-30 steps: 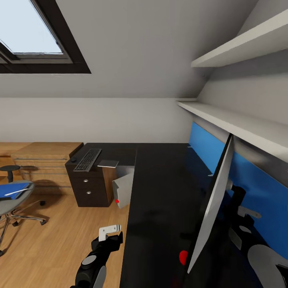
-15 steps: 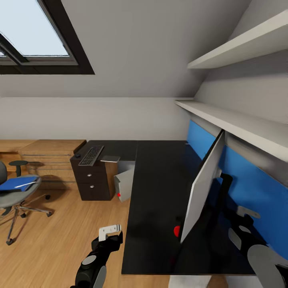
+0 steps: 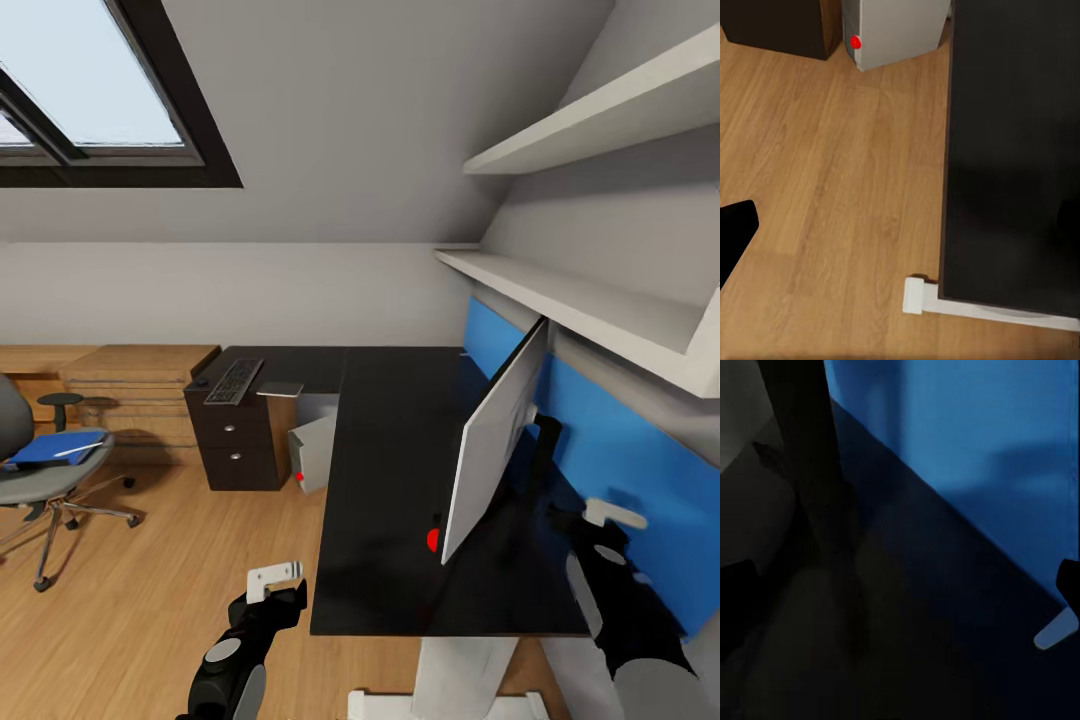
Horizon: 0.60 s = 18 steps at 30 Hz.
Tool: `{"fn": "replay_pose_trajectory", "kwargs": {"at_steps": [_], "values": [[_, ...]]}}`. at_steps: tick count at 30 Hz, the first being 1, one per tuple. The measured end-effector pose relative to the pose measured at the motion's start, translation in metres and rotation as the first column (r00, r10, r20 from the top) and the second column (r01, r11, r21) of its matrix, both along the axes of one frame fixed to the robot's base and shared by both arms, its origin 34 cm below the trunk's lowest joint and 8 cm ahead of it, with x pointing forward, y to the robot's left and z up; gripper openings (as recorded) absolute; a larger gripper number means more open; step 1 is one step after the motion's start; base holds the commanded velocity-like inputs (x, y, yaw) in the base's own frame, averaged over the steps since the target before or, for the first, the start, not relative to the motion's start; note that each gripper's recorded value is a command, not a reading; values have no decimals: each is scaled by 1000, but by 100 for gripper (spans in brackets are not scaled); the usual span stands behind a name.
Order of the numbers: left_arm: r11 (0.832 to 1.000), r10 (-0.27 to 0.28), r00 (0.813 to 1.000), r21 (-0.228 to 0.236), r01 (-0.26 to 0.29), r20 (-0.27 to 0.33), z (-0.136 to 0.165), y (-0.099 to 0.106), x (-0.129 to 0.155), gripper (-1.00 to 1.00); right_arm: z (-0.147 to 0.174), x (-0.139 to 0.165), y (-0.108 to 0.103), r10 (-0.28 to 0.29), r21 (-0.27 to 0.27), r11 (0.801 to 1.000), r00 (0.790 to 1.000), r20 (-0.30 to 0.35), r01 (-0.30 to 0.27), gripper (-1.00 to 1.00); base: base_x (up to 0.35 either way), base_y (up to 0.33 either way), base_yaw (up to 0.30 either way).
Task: In the bedroom, organize the workspace by keeping the computer under the desk, ensuring the monitor is on the desk, placing the keyboard on the desk next to the monitor, placing the mouse on the desk next to the keyboard, moving the folder from the swivel chair onto the desk next to the mouse, stacking the notebook on top of the folder with the pen on top of the notebook, and positioning the swivel chair next to the desk.
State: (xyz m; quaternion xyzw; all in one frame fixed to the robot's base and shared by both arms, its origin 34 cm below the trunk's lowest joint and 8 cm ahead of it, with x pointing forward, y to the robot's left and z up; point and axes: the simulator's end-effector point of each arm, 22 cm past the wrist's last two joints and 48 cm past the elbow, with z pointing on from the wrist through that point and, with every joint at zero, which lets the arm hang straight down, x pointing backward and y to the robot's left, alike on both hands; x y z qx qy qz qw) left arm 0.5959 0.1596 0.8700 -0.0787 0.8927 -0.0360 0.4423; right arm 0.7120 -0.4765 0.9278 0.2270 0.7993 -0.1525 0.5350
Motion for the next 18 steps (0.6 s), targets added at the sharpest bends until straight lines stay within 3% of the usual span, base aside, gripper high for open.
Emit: {"fn": "replay_pose_trajectory", "kwargs": {"at_steps": [7, 9, 13, 18], "values": [[1000, 0, 1000, 0, 0, 0, 0, 0, 0, 100, 33, -55, 50, 6, 13, 1000, 998, 65, -6, 100, -26, 22, 0], [1000, 0, 1000, 0, 0, -2, -1, 0, 0, 100, 40, -70, 81, 53, -10, 999, 996, 78, -52, 100, -201, 221, 0], [1000, -1, 1000, 0, 1, -1, -1, -1, 0, 100, 39, -68, 104, 102, -24, 995, 992, 72, -100, 100, -219, 251, 0], [1000, -2, 1000, 0, 2, -3, -2, -1, 0, 100, 37, -67, 115, 127, -29, 992, 990, 69, -125, 100, -225, 263, 0]]}}
